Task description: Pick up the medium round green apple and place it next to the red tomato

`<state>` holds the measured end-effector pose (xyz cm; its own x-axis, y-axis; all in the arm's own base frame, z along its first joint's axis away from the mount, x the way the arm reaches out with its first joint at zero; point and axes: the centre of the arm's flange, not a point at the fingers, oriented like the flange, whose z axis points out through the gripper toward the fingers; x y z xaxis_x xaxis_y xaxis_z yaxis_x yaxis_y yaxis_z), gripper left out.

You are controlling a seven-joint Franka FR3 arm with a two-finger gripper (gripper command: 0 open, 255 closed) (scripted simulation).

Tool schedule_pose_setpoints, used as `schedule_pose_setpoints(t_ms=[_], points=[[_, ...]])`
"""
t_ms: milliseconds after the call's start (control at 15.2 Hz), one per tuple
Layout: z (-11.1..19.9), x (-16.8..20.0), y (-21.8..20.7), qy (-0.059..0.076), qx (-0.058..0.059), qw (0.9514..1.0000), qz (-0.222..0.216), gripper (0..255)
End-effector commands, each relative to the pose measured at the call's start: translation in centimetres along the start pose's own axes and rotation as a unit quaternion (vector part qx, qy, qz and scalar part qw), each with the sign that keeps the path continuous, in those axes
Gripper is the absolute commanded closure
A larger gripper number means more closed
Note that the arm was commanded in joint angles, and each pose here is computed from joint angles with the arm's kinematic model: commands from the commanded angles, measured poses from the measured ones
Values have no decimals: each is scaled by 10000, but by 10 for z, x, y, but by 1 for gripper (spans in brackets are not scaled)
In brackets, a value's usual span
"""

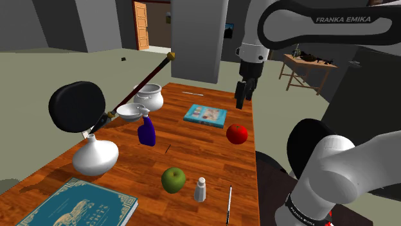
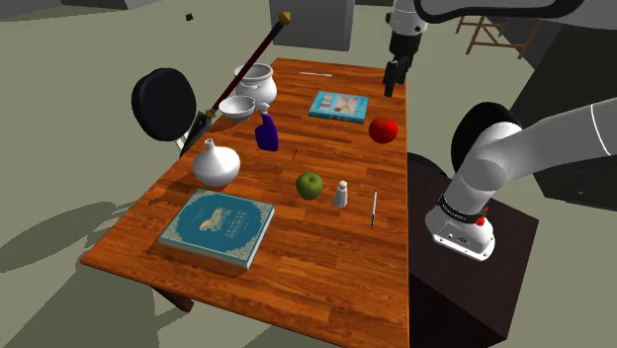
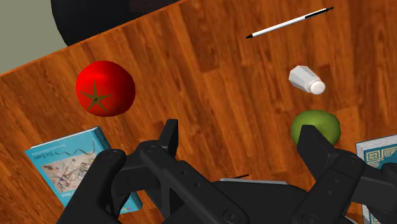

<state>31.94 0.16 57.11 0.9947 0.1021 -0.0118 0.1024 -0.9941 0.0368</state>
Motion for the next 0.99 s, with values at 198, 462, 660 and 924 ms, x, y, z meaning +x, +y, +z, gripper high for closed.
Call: schedule_pose_setpoints(t_ms=[198, 462, 660, 924], points=[[28, 15, -20, 105, 21, 9996, -257, 0], [66, 35, -47, 244, 50, 9979, -599, 0], [93, 50, -69, 348, 71, 9957, -855, 0], [129, 68, -99, 487, 99, 9916, -1195, 0]])
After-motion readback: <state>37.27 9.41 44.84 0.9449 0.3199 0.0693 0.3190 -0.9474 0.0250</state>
